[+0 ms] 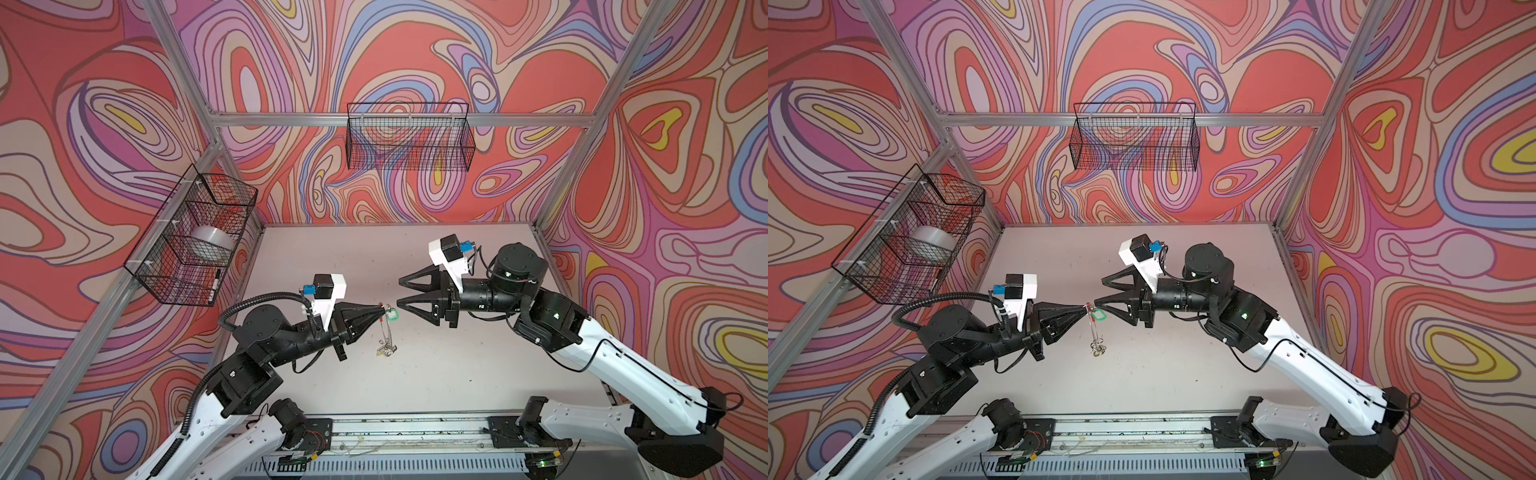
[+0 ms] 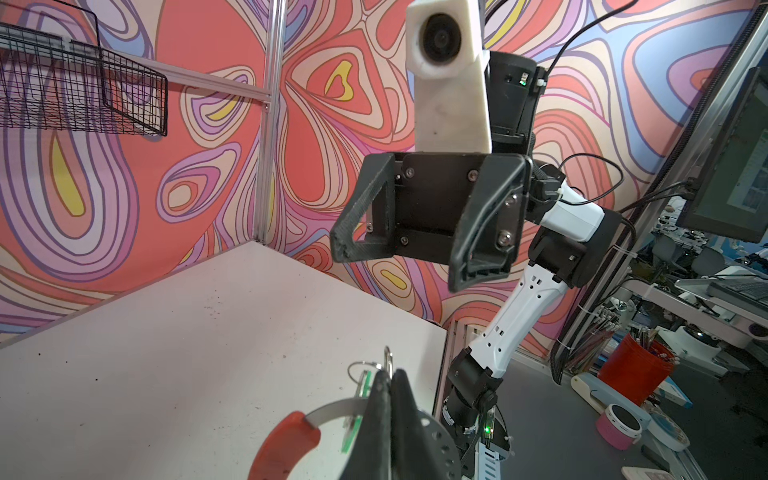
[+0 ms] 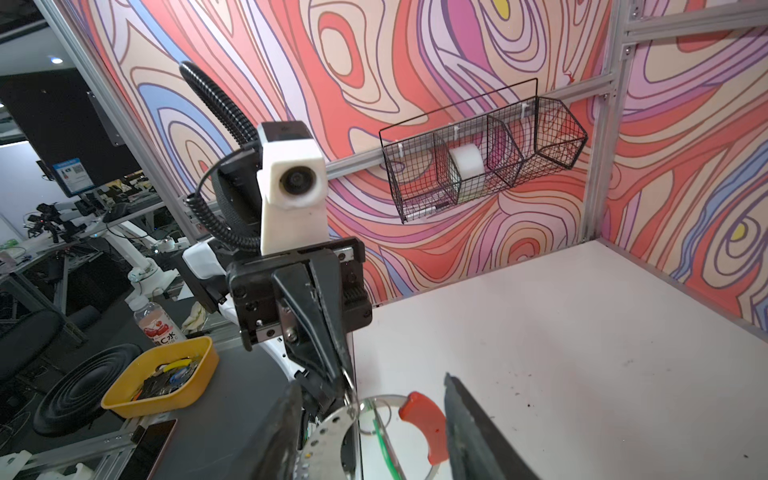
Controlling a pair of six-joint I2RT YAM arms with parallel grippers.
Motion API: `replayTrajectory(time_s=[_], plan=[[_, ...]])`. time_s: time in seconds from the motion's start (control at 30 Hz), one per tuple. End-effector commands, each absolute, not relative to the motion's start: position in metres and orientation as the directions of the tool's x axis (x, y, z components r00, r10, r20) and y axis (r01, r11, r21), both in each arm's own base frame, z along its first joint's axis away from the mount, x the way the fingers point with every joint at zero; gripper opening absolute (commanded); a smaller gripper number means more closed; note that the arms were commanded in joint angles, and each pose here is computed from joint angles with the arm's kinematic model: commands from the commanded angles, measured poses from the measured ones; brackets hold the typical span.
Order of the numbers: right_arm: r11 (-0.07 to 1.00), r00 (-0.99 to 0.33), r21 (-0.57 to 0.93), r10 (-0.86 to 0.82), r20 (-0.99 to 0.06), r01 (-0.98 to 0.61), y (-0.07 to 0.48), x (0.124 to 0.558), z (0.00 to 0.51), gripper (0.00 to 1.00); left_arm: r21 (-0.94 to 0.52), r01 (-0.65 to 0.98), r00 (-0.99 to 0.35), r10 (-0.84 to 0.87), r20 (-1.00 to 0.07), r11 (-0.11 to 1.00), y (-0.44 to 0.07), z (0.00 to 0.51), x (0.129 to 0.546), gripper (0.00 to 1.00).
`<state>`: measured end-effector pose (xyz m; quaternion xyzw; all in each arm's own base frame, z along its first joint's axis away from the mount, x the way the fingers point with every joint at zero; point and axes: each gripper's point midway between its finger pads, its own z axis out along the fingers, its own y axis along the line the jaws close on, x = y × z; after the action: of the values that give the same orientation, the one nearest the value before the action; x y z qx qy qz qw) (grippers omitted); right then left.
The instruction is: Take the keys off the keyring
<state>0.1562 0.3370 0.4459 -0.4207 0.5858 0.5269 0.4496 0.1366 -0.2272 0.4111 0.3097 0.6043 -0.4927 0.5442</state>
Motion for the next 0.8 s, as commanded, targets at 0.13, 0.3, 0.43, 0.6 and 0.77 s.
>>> replayTrajectory(time_s=[0.13,0.3,0.43,0.6,0.77], plan=[[-0.003,-0.307,0.307,-0.017,-0.951,-0.952,0.351,0.152,0.436,0.46,-0.227,0.929,-0.169,-0.211,-0.963,0.291,-0.225,0.427,0.128,0.0],[-0.026,-0.332,0.333,-0.037,-0.942,-0.942,0.352,0.149,0.428,0.4,-0.225,0.927,-0.165,-0.212,-0.963,0.301,-0.224,0.427,0.13,0.0],[-0.037,-0.345,0.347,-0.044,-0.937,-0.937,0.353,0.148,0.423,0.35,-0.229,0.926,-0.169,-0.212,-0.962,0.301,-0.225,0.427,0.132,0.0],[-0.037,-0.343,0.345,-0.047,-0.938,-0.938,0.352,0.147,0.421,0.29,-0.234,0.923,-0.173,-0.212,-0.962,0.305,-0.226,0.426,0.134,0.0],[-0.029,-0.345,0.347,-0.058,-0.937,-0.937,0.352,0.148,0.417,0.24,-0.235,0.921,-0.173,-0.216,-0.961,0.31,-0.226,0.427,0.135,0.0]])
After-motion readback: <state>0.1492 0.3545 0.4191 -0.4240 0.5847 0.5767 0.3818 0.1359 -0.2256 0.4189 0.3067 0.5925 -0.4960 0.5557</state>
